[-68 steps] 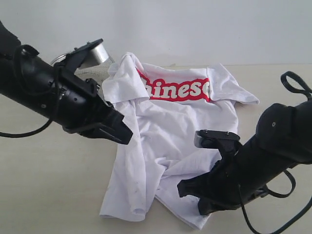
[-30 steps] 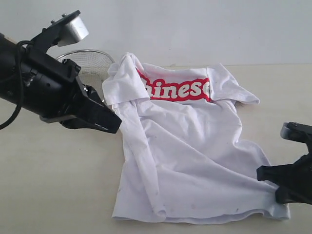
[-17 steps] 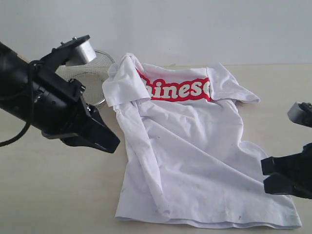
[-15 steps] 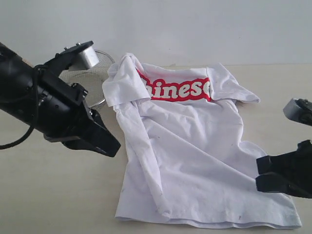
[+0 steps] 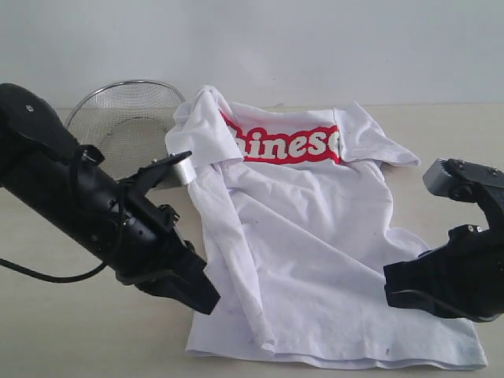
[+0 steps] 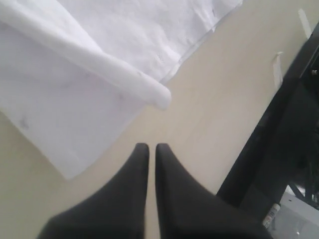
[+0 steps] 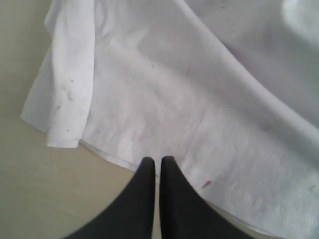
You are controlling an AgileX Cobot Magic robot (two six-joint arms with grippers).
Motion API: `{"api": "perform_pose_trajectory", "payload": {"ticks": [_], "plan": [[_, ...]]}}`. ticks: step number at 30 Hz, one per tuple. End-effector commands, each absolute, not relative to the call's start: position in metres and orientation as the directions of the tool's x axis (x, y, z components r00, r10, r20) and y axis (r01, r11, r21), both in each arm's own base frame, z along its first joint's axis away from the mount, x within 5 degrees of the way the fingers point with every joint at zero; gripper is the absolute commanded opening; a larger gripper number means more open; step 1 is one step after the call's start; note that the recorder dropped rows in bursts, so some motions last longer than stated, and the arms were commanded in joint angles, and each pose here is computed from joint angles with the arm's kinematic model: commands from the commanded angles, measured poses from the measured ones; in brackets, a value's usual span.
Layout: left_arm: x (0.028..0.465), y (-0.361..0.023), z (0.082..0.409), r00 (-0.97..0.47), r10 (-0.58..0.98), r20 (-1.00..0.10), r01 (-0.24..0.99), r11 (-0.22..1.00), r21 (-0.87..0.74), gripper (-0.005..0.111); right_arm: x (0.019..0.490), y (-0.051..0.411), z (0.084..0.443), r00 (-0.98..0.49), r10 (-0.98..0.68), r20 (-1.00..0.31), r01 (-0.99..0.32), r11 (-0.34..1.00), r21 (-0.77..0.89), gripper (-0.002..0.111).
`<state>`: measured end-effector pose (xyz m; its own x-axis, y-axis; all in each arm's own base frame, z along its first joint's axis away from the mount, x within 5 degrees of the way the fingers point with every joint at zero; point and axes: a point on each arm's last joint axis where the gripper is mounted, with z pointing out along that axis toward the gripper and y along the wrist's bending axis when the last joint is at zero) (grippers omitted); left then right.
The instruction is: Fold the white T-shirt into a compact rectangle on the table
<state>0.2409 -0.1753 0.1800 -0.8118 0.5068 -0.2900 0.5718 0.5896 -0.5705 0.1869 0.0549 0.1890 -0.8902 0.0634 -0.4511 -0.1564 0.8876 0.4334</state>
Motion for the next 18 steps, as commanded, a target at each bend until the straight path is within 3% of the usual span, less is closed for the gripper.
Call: {"api": "perform_pose_trajectory", "payload": {"ticks": [1, 5, 9, 12, 15, 18], "plan": [[0.2436, -0.1836, 0.1730, -0.820, 0.478, -0.316, 0.559, 0.545, -0.625, 0.005, 0.1863, 0.0561, 0.1903, -0.888, 0.053, -0.457, -0.170, 0.885, 0.434, 0.000], [0.2462, -0.1885, 0.1737, -0.821, 0.446, -0.355, 0.560, 0.509, -0.654, 0.005, 0.1862, 0.0561, 0.1903, -0.888, 0.053, -0.456, -0.171, 0.884, 0.434, 0.003], [0.2464, -0.1886, 0.1731, -0.816, 0.452, -0.361, 0.567, 0.505, -0.651, 0.006, 0.1859, 0.0567, 0.1905, -0.890, 0.058, -0.452, -0.168, 0.881, 0.443, 0.019], [0.2449, -0.1888, 0.1735, -0.814, 0.461, -0.355, 0.567, 0.494, -0.659, 0.022, 0.1862, 0.0571, 0.1909, -0.890, 0.070, -0.450, -0.160, 0.878, 0.452, 0.030], [0.2449, -0.1882, 0.1729, -0.847, 0.432, -0.309, 0.516, 0.529, -0.674, 0.047, 0.1864, 0.0573, 0.1911, -0.890, 0.076, -0.449, -0.156, 0.876, 0.457, 0.031], [0.2472, -0.1849, 0.1691, -0.891, 0.381, -0.245, 0.441, 0.609, -0.659, 0.052, 0.1864, 0.0573, 0.1911, -0.890, 0.076, -0.449, -0.156, 0.876, 0.457, 0.031]]}}
